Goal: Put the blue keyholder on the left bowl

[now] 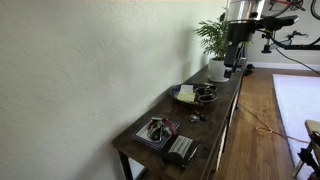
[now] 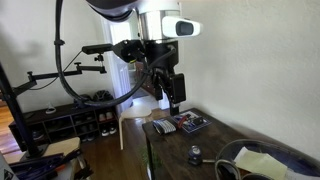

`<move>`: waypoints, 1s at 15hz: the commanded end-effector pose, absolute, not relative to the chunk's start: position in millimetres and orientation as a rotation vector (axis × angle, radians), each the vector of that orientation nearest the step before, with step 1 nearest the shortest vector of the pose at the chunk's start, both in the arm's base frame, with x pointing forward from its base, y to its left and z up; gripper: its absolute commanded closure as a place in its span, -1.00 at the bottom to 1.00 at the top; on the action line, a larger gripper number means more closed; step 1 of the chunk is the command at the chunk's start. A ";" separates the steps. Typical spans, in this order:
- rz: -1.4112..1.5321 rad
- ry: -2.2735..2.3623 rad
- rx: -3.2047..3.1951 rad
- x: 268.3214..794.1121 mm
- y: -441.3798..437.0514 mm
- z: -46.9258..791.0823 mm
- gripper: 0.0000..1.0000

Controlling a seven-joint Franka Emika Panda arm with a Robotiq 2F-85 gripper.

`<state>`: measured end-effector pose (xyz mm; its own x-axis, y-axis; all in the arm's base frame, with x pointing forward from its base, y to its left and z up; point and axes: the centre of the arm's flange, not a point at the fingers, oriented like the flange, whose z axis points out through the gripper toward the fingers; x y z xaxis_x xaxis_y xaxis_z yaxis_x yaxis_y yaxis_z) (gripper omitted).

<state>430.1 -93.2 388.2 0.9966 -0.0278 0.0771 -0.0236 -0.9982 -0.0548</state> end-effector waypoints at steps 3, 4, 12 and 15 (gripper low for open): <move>-0.150 0.159 -3.070 446.8 -66.7 359.6 -1.00; -0.154 0.181 -3.064 449.2 -63.3 356.6 -1.00; -0.131 0.188 -3.061 454.4 -57.1 349.5 -1.00; -0.132 0.189 -3.061 454.4 -57.6 349.6 -1.00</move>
<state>454.4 -57.6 349.6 0.9887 -0.1257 0.0812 -0.1195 -0.9898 -0.0775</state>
